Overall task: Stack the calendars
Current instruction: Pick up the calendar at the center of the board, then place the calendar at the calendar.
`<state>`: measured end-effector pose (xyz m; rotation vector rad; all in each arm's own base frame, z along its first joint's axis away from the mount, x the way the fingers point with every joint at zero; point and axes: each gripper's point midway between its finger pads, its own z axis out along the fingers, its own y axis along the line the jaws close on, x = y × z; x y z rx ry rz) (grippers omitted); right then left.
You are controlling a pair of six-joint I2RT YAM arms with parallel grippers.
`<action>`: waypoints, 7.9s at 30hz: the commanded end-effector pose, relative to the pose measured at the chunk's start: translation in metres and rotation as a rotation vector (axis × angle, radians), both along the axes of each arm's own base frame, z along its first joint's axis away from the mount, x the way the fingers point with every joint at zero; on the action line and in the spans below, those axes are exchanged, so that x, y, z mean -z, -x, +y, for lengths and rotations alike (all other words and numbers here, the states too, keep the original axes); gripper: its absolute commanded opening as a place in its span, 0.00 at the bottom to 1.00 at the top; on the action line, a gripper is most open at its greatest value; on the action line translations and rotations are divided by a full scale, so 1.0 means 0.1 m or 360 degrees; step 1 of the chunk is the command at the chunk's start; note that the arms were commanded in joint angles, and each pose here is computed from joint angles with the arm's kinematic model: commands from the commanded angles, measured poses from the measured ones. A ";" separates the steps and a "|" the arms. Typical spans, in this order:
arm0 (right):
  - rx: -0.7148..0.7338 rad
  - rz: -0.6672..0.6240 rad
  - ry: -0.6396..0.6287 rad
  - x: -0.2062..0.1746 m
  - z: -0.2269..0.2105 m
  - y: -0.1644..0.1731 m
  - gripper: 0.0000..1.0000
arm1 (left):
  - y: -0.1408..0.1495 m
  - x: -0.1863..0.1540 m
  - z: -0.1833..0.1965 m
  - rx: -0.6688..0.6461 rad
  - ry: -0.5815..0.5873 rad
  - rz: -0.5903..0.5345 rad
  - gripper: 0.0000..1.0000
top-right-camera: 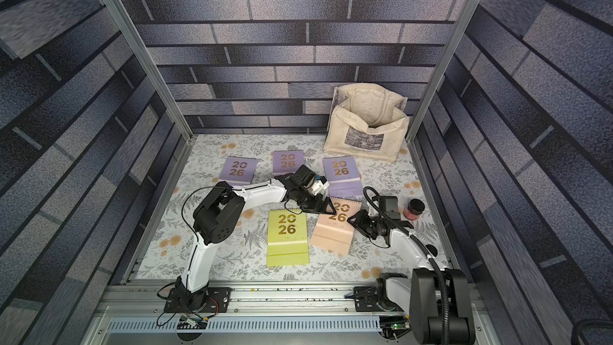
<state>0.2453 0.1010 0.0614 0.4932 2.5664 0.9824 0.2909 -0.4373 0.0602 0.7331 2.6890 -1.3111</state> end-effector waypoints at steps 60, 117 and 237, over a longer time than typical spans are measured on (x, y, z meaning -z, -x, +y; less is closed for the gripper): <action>-0.0418 -0.0366 -0.0194 -1.27 0.93 -0.08 0.00 | -0.43 -1.56 2.11 -0.0856 0.0092 -0.0691 1.00; -0.0674 -0.0059 -0.0405 -0.25 2.05 0.37 0.00 | 0.17 -0.66 2.31 -0.0862 0.0189 -0.0471 1.00; -0.0513 0.0060 -0.0329 0.00 1.74 0.25 0.00 | 0.84 0.06 1.99 -0.0660 -0.0020 -0.0175 1.00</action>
